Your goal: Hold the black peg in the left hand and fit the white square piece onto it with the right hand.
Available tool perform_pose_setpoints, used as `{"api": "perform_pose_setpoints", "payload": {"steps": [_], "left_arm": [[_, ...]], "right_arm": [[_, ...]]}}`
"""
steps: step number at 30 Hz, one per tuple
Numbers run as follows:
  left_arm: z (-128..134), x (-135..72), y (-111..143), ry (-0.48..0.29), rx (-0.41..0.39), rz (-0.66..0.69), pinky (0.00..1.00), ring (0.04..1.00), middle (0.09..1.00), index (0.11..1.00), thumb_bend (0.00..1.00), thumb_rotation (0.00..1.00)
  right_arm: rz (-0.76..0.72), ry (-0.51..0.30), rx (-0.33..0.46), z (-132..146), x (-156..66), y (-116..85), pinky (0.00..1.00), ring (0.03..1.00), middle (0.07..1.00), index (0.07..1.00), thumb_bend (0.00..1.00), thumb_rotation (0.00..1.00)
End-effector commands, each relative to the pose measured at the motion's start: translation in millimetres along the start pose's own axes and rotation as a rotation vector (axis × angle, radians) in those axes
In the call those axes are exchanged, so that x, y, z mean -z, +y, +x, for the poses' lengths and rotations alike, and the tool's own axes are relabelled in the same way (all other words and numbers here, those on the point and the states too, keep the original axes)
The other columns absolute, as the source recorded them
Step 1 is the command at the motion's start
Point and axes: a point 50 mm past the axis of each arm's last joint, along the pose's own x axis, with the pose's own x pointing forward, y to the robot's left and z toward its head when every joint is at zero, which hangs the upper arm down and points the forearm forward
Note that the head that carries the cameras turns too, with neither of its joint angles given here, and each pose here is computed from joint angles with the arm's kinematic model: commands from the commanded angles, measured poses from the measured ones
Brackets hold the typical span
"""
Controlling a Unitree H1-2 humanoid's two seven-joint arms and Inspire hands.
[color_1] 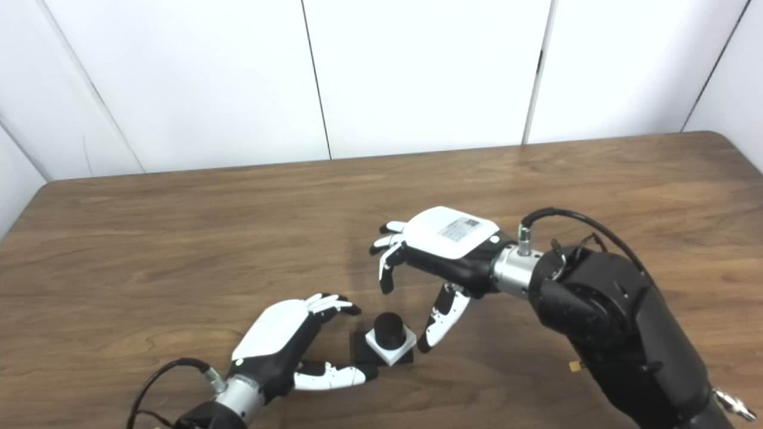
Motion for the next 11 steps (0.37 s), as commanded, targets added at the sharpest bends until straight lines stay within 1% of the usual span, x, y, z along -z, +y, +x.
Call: {"api": "perform_pose_setpoints", "payload": {"steps": [1, 4, 6, 11], "left_arm": [[-1, -6, 16, -0.035, -0.069, 0.013, 0.95, 0.955, 0.917, 0.821, 0.90, 0.67], [-2, -4, 21, -0.022, -0.087, 0.005, 0.95, 0.956, 0.919, 0.832, 0.91, 0.68], [-3, -3, 24, -0.016, -0.100, 0.001, 0.94, 0.960, 0.924, 0.845, 0.91, 0.70], [-7, 2, 33, 0.001, -0.139, -0.020, 0.91, 0.955, 0.924, 0.864, 0.89, 0.72]], "right_arm": [[-0.014, 0.017, 0.078, -5, 3, -17, 0.89, 0.965, 0.894, 0.668, 0.96, 0.29], [0.000, 0.034, 0.091, -10, 7, -19, 0.90, 0.969, 0.895, 0.699, 0.98, 0.32], [0.006, 0.042, 0.103, -13, 10, -20, 0.89, 0.967, 0.895, 0.719, 0.98, 0.34], [0.034, 0.078, 0.128, -24, 17, -20, 0.87, 0.955, 0.891, 0.762, 0.98, 0.36]]}}
